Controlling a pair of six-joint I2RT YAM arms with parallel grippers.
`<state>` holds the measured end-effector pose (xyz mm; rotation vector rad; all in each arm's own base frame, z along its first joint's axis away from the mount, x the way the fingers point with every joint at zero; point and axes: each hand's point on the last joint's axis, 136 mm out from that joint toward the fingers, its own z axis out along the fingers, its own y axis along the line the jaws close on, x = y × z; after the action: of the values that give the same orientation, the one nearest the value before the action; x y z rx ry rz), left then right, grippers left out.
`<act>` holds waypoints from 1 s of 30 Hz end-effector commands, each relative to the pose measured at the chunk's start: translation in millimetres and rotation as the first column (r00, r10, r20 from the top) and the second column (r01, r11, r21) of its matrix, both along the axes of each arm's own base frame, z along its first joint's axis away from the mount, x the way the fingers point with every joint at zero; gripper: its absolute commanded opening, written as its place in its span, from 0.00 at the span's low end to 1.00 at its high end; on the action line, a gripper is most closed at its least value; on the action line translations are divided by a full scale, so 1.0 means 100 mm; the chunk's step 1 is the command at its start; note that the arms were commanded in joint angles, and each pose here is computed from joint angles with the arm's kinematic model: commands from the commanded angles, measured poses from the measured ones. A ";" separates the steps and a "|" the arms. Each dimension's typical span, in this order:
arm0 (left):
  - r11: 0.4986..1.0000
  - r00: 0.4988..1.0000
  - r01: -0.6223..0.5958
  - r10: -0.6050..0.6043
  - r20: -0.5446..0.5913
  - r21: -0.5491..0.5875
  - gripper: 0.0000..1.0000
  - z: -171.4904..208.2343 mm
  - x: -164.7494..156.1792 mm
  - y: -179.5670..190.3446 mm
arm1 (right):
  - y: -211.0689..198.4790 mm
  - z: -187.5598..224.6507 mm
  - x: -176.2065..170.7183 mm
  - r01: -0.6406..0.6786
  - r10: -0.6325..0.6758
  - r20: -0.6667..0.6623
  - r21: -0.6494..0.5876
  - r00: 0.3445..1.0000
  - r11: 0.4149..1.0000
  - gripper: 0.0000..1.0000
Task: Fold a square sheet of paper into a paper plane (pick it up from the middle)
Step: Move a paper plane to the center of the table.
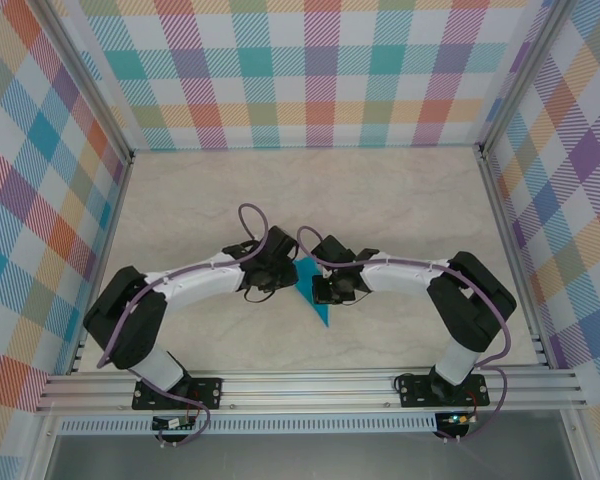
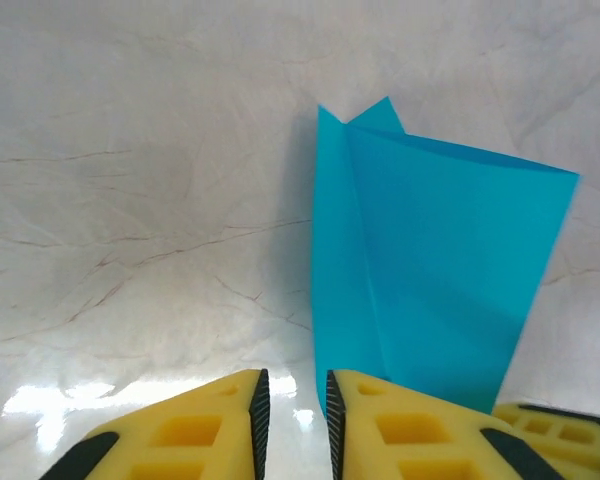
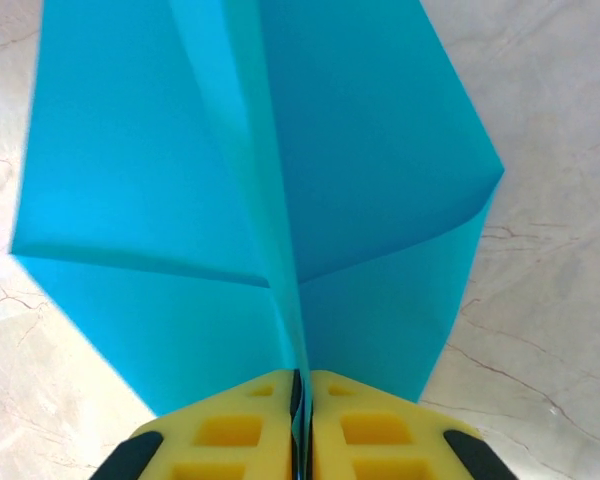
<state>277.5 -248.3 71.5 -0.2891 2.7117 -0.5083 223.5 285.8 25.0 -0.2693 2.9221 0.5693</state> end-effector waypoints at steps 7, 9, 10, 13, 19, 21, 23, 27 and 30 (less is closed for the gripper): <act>0.979 0.954 -0.205 0.200 0.222 0.000 0.41 0.50 -0.03 0.69 | -0.22 0.35 0.34 0.089 -0.062 0.139 -0.198 0.988 0.976 0.05; 0.971 0.943 -0.241 0.233 0.239 0.006 0.43 0.51 -0.08 0.84 | -0.29 0.35 0.43 0.135 -0.097 0.153 -0.264 0.983 0.955 0.05; 0.966 0.938 -0.257 0.247 0.242 0.008 0.44 0.50 -0.11 0.91 | -0.31 0.36 0.49 0.160 -0.117 0.159 -0.294 0.980 0.942 0.06; 0.958 0.931 -0.288 0.279 0.237 0.005 0.47 0.45 -0.19 1.07 | -0.26 0.29 0.62 0.193 -0.153 0.147 -0.322 0.977 0.927 0.06; 0.950 0.922 -0.313 0.304 0.240 0.002 0.48 0.45 -0.30 1.22 | -0.08 0.16 0.81 0.223 -0.201 0.106 -0.294 0.974 0.929 0.07; 0.949 0.921 -0.314 0.305 0.242 0.002 0.49 0.44 -0.33 1.25 | -0.03 0.11 0.82 0.220 -0.202 0.091 -0.288 0.975 0.932 0.09; 0.947 0.918 -0.321 0.312 0.244 -0.001 0.50 0.44 -0.35 1.28 | -0.03 0.03 0.80 0.224 -0.211 0.073 -0.302 0.975 0.927 0.11; 0.945 0.916 -0.326 0.317 0.244 -0.007 0.51 0.43 -0.37 1.30 | -0.05 -0.13 0.75 0.222 -0.222 0.036 -0.323 0.974 0.920 0.14; 0.945 0.917 -0.326 0.319 0.240 -0.010 0.52 0.42 -0.36 1.30 | -0.05 -0.20 0.73 0.218 -0.224 0.020 -0.330 0.974 0.919 0.15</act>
<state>242.9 -128.8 118.2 -0.5793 2.3728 -0.4149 303.1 284.0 17.1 -0.0020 2.9422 0.0707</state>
